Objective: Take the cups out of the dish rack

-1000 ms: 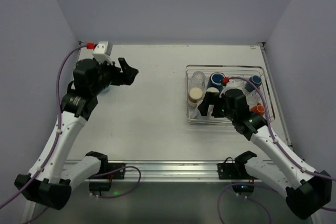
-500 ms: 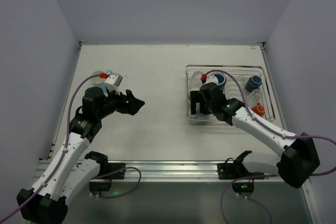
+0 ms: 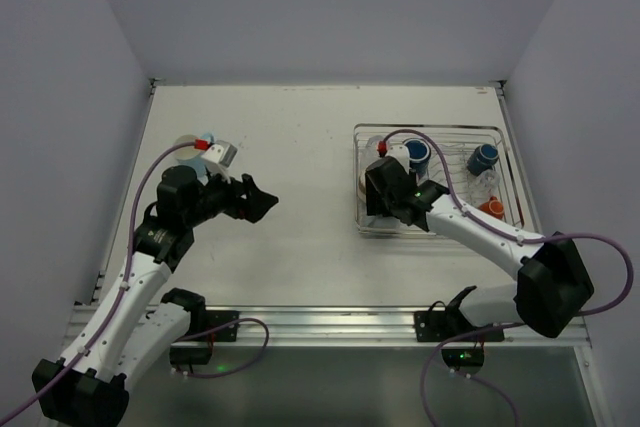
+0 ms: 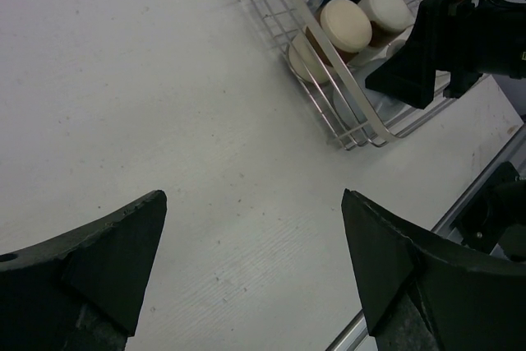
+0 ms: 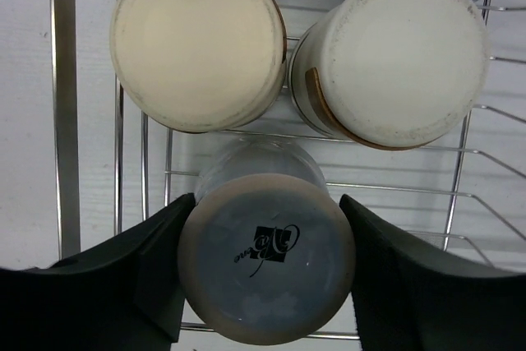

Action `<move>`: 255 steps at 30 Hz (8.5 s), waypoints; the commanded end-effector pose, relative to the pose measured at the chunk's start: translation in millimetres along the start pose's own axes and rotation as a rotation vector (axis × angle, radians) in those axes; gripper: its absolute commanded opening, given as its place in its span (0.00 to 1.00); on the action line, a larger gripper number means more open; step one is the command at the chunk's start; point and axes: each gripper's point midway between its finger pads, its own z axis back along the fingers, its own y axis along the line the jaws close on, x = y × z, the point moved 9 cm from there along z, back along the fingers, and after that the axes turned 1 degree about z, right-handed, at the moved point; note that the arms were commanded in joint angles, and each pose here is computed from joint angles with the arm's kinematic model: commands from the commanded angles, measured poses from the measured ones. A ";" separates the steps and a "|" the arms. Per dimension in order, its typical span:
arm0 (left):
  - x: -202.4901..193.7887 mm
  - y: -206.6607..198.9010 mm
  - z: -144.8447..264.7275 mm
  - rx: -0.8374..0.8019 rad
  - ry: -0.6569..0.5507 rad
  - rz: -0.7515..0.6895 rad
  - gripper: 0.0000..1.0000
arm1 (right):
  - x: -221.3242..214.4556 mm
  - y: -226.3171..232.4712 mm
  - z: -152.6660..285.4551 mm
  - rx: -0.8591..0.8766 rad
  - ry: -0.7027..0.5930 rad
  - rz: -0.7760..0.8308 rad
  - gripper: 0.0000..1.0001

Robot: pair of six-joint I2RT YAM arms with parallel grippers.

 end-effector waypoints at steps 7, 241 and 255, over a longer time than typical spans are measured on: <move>-0.9 -14.7 -8.5 -0.223 0.015 0.010 0.93 | 31.6 -8.4 39.5 0.030 -0.210 -0.140 0.13; 45.3 -122.7 -89.4 -0.729 -0.167 0.193 0.83 | 65.0 -12.4 139.4 1.217 -0.540 -0.481 0.43; 39.2 -135.3 -83.3 -0.819 -0.176 0.219 0.00 | 59.4 14.6 122.9 1.314 -0.444 -0.512 0.52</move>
